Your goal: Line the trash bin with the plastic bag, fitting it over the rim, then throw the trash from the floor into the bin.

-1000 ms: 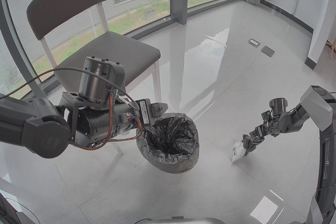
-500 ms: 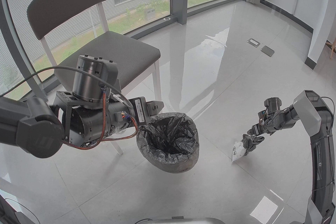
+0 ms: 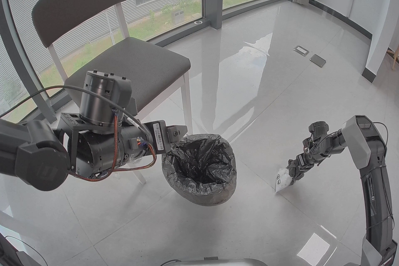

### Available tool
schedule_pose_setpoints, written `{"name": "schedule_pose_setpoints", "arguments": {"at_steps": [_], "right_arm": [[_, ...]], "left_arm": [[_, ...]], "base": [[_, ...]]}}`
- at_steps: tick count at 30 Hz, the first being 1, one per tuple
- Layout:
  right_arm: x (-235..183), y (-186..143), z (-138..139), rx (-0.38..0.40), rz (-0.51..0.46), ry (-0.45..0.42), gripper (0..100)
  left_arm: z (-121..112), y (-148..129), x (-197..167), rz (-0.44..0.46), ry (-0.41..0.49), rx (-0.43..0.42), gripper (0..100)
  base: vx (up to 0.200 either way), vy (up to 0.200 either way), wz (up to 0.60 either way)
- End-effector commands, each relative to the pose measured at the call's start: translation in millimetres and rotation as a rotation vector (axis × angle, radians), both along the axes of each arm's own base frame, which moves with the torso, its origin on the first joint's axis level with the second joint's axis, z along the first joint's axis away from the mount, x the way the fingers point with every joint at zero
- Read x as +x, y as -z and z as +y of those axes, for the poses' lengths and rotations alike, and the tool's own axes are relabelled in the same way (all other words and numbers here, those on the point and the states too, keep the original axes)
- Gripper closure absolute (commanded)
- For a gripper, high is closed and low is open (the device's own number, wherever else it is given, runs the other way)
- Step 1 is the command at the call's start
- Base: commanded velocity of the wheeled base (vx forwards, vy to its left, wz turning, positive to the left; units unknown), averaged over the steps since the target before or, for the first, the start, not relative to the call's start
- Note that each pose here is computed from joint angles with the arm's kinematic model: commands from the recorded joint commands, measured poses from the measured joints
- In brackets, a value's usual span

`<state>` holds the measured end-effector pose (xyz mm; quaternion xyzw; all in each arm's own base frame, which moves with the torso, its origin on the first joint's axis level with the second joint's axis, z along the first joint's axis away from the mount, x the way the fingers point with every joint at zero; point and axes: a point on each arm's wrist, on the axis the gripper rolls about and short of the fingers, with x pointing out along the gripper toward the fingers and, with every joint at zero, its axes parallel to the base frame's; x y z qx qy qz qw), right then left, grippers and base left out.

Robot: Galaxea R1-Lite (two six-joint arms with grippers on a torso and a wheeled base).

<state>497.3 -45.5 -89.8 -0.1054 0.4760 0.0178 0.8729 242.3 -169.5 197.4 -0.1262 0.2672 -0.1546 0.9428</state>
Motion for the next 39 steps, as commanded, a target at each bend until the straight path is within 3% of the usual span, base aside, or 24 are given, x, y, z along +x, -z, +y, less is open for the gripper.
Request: {"name": "schedule_pose_setpoints", "arguments": {"at_steps": [1, 24, 25, 35, 39], "right_arm": [[3.0, 5.6, -0.2, 0.004, 0.032, -0.003, 0], [1.0, 24.6, 2.0, 0.011, 0.167, 0.009, 0], [0.7, 26.1, 2.0, 0.011, 0.17, 0.009, 100], [0.8, 25.4, 2.7, 0.006, 0.17, 0.005, 100], [4.3, 11.0, 2.4, 0.003, 0.135, 0.005, 100]], "left_arm": [[2.3, 1.2, -0.2, 0.003, -0.004, 0.002, 0], [7.9, 0.5, 1.2, 0.0, -0.021, 0.002, 0], [8.1, 0.1, 0.9, -0.001, -0.022, -0.001, 0], [9.8, 1.6, -0.9, 0.003, -0.023, 0.004, 0], [10.5, 1.1, -1.9, 0.002, -0.023, 0.003, 0]], "base": [[0.0, 0.0, 0.0], [0.0, 0.0, 0.0], [0.0, 0.0, 0.0], [0.0, 0.0, 0.0], [0.0, 0.0, 0.0]]}}
